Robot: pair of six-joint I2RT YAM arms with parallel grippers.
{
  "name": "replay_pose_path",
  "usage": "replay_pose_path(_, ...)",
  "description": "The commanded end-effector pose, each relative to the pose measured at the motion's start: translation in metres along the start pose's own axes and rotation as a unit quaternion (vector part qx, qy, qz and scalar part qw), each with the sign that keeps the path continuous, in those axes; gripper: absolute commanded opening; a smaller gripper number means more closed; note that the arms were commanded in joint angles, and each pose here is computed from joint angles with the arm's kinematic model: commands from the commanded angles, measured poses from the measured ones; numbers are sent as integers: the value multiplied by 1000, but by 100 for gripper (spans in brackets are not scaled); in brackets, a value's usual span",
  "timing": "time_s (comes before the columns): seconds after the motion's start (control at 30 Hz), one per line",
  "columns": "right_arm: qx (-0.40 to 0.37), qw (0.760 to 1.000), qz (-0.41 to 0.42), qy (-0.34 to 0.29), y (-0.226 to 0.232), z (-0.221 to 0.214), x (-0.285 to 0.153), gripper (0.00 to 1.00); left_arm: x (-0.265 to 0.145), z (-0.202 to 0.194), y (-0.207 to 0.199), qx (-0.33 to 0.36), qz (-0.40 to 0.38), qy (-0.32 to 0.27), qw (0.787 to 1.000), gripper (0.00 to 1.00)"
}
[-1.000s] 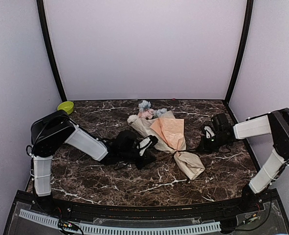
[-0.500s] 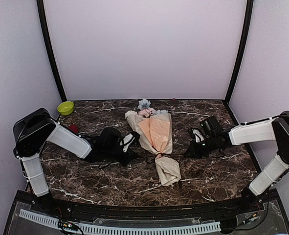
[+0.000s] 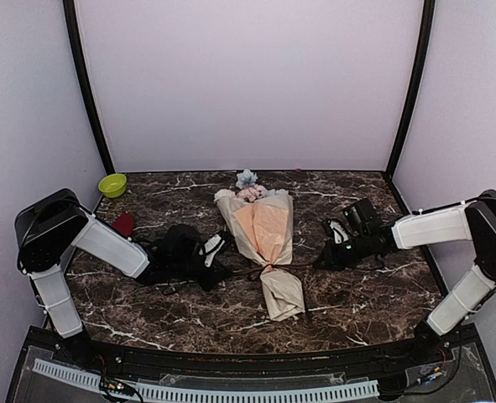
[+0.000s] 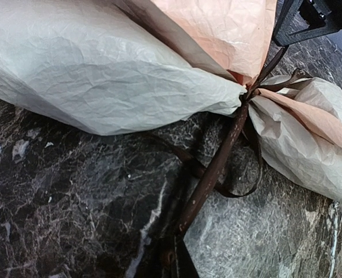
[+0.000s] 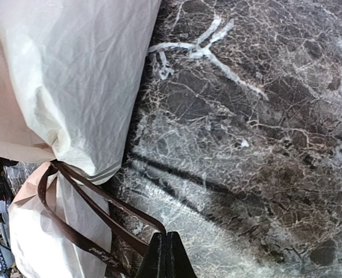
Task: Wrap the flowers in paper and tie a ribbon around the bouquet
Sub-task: Tie the half-tied ribbon around the folded bouquet.
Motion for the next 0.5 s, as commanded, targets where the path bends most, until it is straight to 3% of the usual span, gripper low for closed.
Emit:
replay_pose_path(0.0,14,999,-41,7,-24,-8,8,0,-10,-18,11,-19,25,28,999,0)
replay_pose_path(0.47,16,999,-27,18,-24,-11,12,0,-14,-19,8,-18,5,19,1000,0)
Point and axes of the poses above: each gripper's point midway between its finger pads, its own x axis out along the fingers, its own y axis along the line the jaws close on, z = x × y, the point moved 4 cm from there along -x, back along the fingers, and after that the axes turned 1 degree about -x, right-handed, at the moved point
